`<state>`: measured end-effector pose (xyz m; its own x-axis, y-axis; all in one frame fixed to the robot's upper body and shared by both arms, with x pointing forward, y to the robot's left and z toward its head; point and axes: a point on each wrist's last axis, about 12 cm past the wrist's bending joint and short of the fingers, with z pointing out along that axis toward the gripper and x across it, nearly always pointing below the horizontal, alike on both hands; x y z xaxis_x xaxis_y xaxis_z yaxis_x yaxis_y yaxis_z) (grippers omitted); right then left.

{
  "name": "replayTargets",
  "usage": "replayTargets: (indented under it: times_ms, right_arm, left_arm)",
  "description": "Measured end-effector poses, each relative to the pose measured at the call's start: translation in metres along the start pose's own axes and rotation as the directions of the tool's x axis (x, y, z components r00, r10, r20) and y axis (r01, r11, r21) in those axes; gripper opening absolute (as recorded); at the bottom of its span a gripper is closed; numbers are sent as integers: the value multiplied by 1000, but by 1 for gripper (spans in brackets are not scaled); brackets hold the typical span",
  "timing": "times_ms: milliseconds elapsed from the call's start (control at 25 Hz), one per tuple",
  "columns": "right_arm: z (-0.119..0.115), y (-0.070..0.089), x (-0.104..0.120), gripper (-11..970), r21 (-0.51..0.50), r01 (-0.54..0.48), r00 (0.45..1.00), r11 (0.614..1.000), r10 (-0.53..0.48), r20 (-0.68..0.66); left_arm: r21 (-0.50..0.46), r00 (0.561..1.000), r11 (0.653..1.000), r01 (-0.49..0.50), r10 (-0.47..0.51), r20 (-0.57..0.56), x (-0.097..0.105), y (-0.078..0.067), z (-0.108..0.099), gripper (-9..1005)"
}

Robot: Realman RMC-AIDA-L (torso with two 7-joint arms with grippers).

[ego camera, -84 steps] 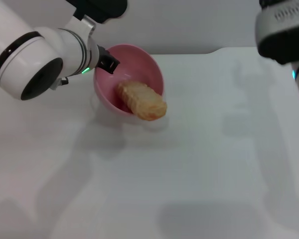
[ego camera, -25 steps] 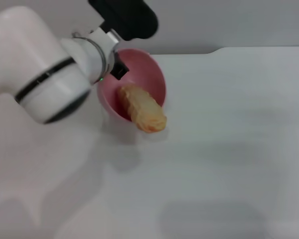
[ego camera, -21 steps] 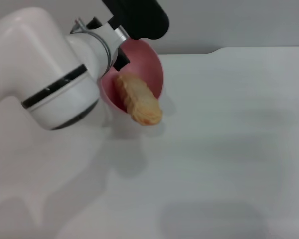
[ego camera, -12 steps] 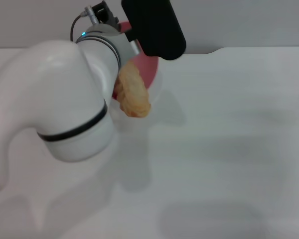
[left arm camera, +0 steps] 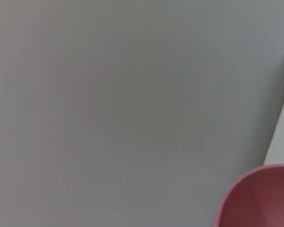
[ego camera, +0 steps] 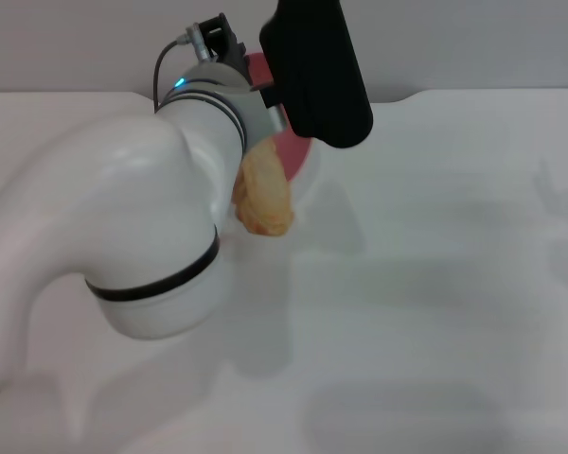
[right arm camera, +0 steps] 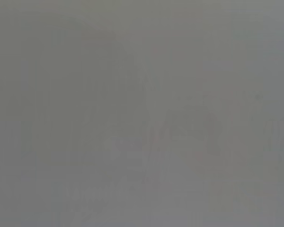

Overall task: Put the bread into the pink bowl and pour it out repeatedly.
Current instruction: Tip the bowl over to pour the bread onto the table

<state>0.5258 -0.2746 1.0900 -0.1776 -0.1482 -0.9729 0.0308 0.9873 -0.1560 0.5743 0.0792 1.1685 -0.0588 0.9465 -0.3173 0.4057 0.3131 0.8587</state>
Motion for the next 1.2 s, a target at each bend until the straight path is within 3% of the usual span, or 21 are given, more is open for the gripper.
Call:
replayTargets:
  times_ms: [240, 440, 800, 880, 960, 1200]
  right_arm:
    - [-2, 2, 1, 823, 19, 4, 1000, 1000, -4, 16]
    - [-3, 6, 1, 821, 8, 6, 1000, 1000, -6, 16]
    - [-4, 10, -2, 819, 2, 3, 1000, 1000, -3, 30]
    - [-4, 10, -2, 818, 1, 4, 1000, 1000, -4, 30]
    - [-4, 11, -2, 818, 0, 4, 1000, 1000, -4, 31]
    - [-4, 10, -1, 818, 1, 8, 1000, 1000, -8, 27]
  left_arm:
    - [-23, 998, 998, -55, 56, 20, -1, -7, -4, 43]
    - [-79, 995, 994, -70, 76, 67, -4, -14, -10, 42]
    - [-90, 990, 995, -42, 54, 130, -7, -23, -11, 42]
    - [-85, 984, 996, -22, 36, 177, -4, -36, -9, 42]
    - [-85, 984, 996, -22, 36, 177, -4, -36, -9, 42]
    - [-181, 969, 981, -65, 106, 225, -4, -40, -14, 42]
